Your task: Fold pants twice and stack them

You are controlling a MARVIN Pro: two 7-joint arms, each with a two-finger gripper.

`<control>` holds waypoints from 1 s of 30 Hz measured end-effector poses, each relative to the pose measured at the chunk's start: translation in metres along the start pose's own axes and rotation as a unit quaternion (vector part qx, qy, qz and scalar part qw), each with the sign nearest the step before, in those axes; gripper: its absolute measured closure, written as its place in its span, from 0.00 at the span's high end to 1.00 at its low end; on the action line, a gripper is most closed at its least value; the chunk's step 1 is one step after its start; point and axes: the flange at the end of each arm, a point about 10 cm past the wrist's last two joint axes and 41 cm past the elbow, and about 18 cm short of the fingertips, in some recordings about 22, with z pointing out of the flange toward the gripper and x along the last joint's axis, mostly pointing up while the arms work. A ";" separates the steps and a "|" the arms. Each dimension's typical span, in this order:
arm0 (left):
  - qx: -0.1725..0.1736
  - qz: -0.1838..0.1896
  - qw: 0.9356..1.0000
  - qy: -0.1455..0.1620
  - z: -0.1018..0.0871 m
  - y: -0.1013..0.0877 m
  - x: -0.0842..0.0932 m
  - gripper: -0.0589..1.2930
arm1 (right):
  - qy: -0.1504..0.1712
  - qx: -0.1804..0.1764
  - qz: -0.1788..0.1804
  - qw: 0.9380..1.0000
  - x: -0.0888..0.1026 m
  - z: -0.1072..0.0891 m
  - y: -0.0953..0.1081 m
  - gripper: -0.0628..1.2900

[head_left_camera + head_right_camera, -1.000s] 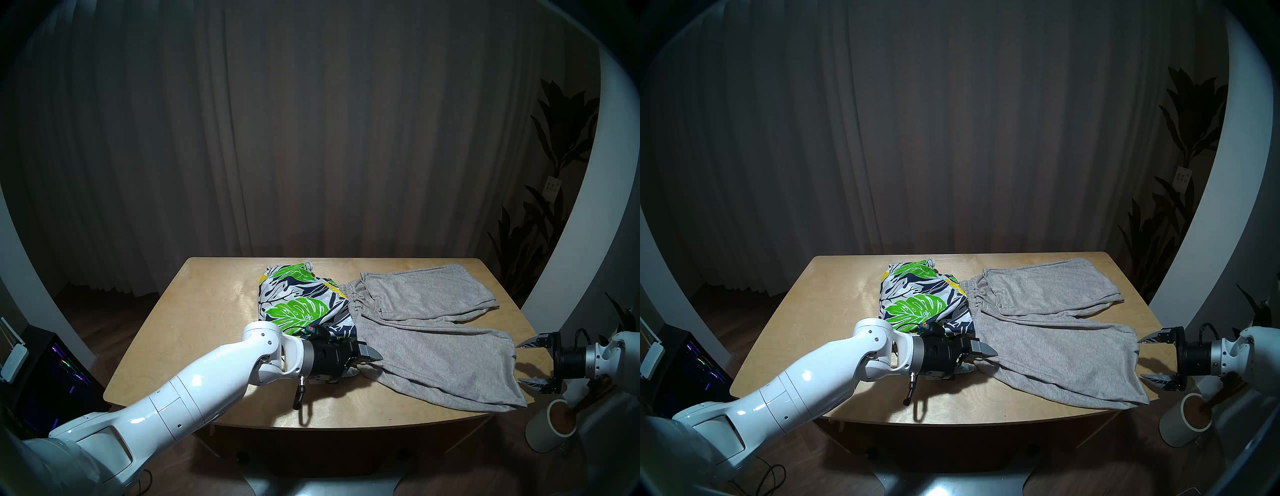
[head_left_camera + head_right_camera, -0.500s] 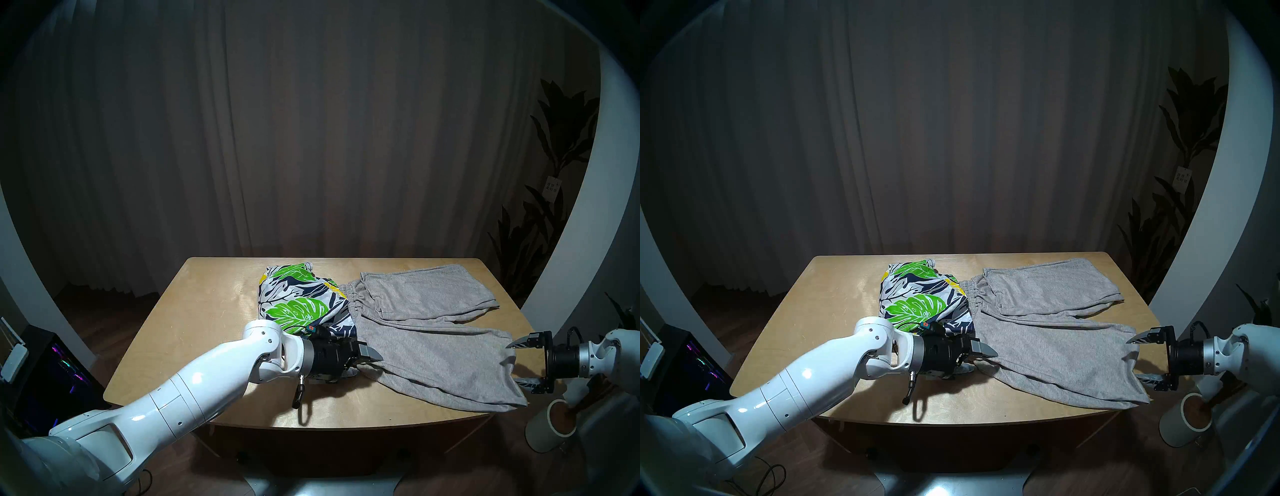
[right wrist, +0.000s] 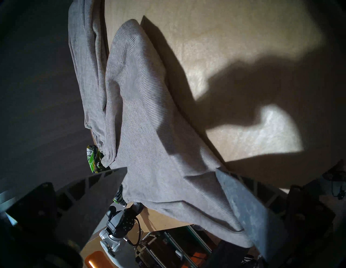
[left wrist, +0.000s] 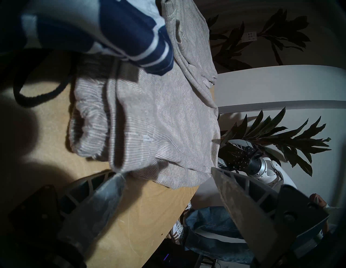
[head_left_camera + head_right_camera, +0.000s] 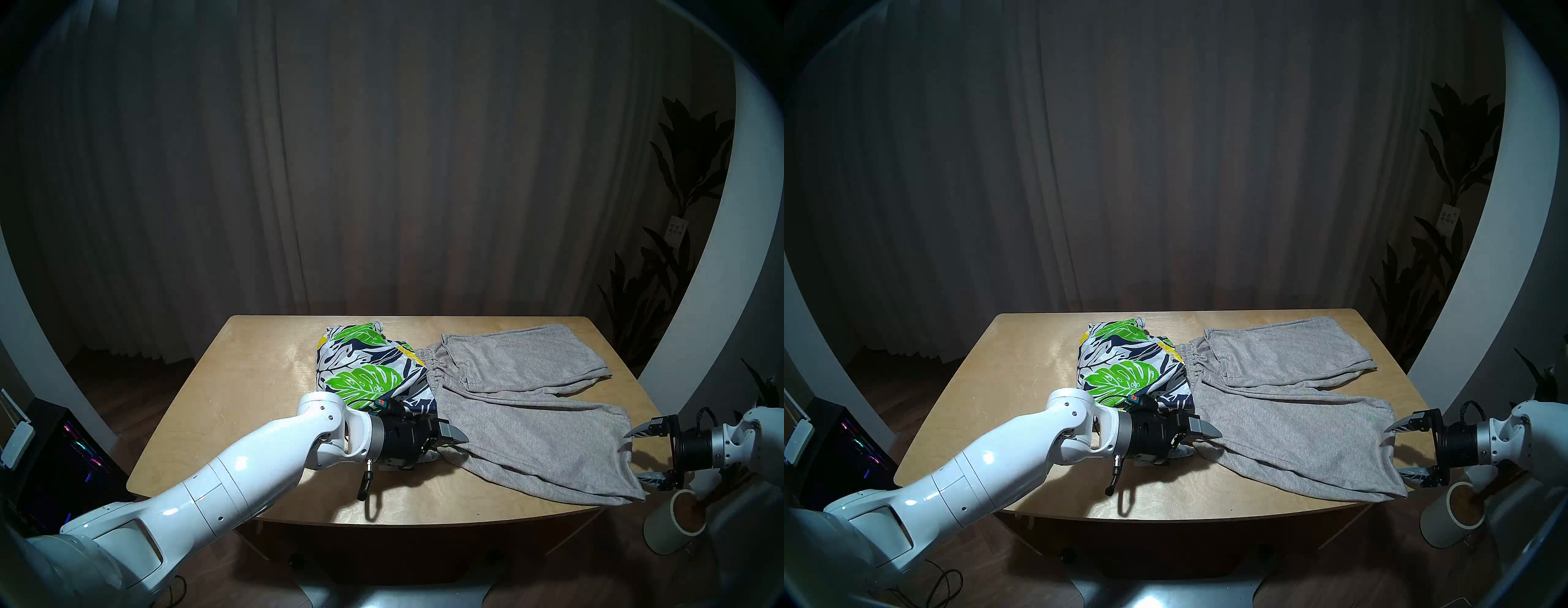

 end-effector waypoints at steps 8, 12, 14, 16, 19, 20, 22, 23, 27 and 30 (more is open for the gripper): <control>0.000 0.000 1.000 -0.001 0.000 0.000 0.000 0.89 | 0.010 -0.014 -0.005 1.000 0.005 -0.006 0.005 0.97; 0.000 0.000 1.000 -0.001 0.000 0.000 0.000 0.89 | 0.011 -0.020 -0.009 1.000 0.006 -0.008 0.007 0.97; 0.000 0.000 1.000 -0.002 0.000 0.000 0.000 0.89 | 0.010 -0.021 -0.012 1.000 0.006 -0.007 0.007 0.97; 0.000 0.000 1.000 -0.002 0.000 0.000 0.001 0.89 | 0.008 -0.022 -0.014 1.000 0.005 -0.006 0.006 0.97; 0.000 0.000 1.000 -0.002 0.000 0.000 0.001 0.89 | 0.005 -0.023 -0.017 1.000 0.003 -0.005 0.006 0.97; 0.000 0.001 1.000 -0.003 0.000 0.000 0.001 0.89 | 0.001 -0.023 -0.020 1.000 0.001 -0.003 0.005 0.97; 0.000 0.001 1.000 -0.003 0.000 0.000 0.001 0.89 | -0.001 -0.024 -0.021 0.999 0.000 -0.002 0.005 0.97; 0.000 0.001 1.000 -0.003 0.000 0.000 0.001 0.89 | -0.003 -0.024 -0.022 0.999 -0.001 -0.001 0.005 0.97; 0.000 0.001 1.000 -0.004 0.000 0.000 0.001 0.89 | -0.012 -0.025 -0.028 0.999 -0.005 0.003 0.004 0.97; 0.001 0.001 1.000 -0.005 0.000 0.000 0.001 0.89 | -0.017 -0.026 -0.031 0.999 -0.008 0.006 0.003 0.97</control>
